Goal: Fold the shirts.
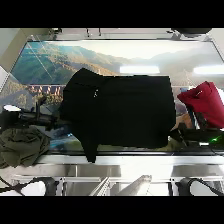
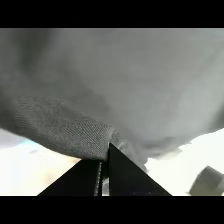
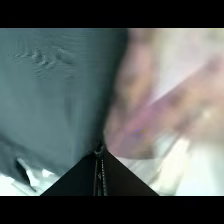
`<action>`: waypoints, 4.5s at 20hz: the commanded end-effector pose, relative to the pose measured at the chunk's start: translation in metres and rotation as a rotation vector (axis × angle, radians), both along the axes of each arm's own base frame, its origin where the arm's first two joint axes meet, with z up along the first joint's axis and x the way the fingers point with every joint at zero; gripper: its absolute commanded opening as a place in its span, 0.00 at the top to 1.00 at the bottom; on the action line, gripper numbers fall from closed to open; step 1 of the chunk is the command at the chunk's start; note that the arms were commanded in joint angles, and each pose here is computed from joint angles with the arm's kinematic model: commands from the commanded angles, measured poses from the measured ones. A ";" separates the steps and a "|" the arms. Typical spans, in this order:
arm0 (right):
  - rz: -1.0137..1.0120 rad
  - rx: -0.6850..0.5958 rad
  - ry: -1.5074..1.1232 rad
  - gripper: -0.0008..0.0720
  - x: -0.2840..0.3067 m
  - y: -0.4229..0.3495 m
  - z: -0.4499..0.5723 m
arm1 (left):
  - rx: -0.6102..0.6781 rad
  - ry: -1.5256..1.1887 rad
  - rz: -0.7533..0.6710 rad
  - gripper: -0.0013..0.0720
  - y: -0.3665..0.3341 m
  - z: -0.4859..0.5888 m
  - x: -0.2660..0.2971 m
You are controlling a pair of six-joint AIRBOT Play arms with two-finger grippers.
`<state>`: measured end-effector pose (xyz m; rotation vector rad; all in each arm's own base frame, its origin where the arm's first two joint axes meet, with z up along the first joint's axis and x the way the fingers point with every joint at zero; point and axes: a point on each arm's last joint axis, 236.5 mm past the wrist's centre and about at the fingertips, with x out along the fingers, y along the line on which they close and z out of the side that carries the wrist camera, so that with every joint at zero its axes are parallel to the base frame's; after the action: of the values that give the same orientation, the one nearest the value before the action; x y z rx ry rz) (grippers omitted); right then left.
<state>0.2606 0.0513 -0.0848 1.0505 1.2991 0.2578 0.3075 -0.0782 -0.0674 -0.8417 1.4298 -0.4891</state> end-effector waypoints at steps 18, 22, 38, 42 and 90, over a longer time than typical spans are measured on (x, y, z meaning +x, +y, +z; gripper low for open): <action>-0.308 -0.598 -1.589 0.97 -0.014 -0.026 0.602 | 0.017 -1.403 -0.065 0.95 0.009 0.541 -0.028; -0.252 -0.453 -1.319 0.97 0.047 -0.060 0.507 | 0.074 -1.068 -0.177 0.96 0.008 0.437 0.043; -0.384 -0.090 -0.583 0.97 0.270 -0.083 0.045 | 0.119 -0.553 -0.072 0.96 0.032 0.034 0.276; -0.376 -0.063 -0.614 0.97 0.288 -0.077 0.044 | 0.171 -0.634 -0.050 0.96 0.044 0.032 0.306; 0.226 -0.245 0.134 0.49 -0.027 -0.040 -0.017 | 0.045 0.188 -0.039 0.15 0.048 0.019 -0.033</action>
<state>0.2570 0.0178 -0.0829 0.7516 1.4638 0.2671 0.3119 -0.0227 -0.0380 -0.7885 1.6189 -0.4807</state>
